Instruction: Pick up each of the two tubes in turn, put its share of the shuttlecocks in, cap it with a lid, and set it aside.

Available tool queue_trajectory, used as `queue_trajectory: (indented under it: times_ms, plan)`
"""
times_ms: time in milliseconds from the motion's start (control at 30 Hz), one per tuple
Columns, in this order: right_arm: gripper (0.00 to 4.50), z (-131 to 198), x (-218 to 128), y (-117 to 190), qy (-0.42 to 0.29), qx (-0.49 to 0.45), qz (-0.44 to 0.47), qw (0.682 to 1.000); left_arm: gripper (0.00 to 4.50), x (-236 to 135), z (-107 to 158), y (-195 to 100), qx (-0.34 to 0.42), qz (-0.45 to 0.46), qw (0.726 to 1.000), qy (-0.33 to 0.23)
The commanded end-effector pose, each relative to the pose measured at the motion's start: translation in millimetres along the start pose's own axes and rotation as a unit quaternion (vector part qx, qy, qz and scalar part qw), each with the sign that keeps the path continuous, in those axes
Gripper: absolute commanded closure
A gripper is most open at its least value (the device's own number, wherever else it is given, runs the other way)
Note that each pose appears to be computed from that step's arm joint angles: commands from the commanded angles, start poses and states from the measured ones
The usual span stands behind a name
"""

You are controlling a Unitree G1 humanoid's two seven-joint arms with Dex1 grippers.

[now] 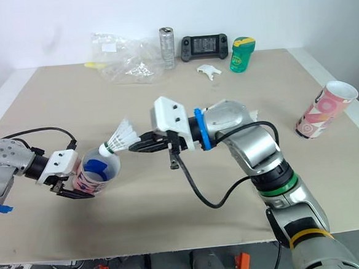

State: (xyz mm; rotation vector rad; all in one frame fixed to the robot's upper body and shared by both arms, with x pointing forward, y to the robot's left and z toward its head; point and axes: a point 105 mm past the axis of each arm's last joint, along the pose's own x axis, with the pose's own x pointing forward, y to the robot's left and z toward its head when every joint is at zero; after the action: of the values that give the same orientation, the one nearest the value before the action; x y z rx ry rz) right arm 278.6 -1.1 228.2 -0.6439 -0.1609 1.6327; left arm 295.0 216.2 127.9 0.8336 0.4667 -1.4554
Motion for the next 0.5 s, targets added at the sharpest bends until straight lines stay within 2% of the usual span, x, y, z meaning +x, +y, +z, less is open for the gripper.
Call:
queue_trajectory:
  times_ms: [33,67,100,233,267,300,400,500]
  plan:
    - [3.83,14.1,9.1,9.7,0.012,-0.032,0.066,0.997,1.48,13.2,-12.8,-10.6,-0.025,-0.035,0.999,0.017]
    - [3.53,16.2,9.1,11.6,0.013,-0.036,0.079,0.996,1.48,13.2,-12.2,-10.6,-0.025,-0.035,0.999,0.017]
    - [2.95,19.2,7.6,12.3,0.010,-0.036,0.089,0.995,1.48,13.5,-11.6,-10.8,-0.025,-0.035,0.999,0.015]
    - [1.24,28.3,-0.4,14.3,-0.008,-0.027,0.103,0.994,1.48,14.1,-10.9,-12.2,-0.026,-0.037,0.999,0.014]
    - [0.64,29.6,-1.9,14.9,-0.011,-0.025,0.103,0.994,1.48,14.2,-10.8,-12.8,-0.026,-0.037,0.999,0.014]
    - [0.29,32.9,-10.2,14.9,-0.023,-0.013,0.099,0.995,1.48,14.3,-10.9,-13.6,-0.027,-0.037,0.999,0.013]
    - [0.29,33.1,-38.7,5.2,-0.041,0.014,0.036,0.998,1.48,14.7,-11.1,-16.4,-0.030,-0.035,0.999,0.012]
    - [0.29,16.0,-85.5,-16.0,-0.027,0.046,-0.100,0.994,1.48,14.6,-11.6,-19.8,-0.034,-0.032,0.999,0.010]
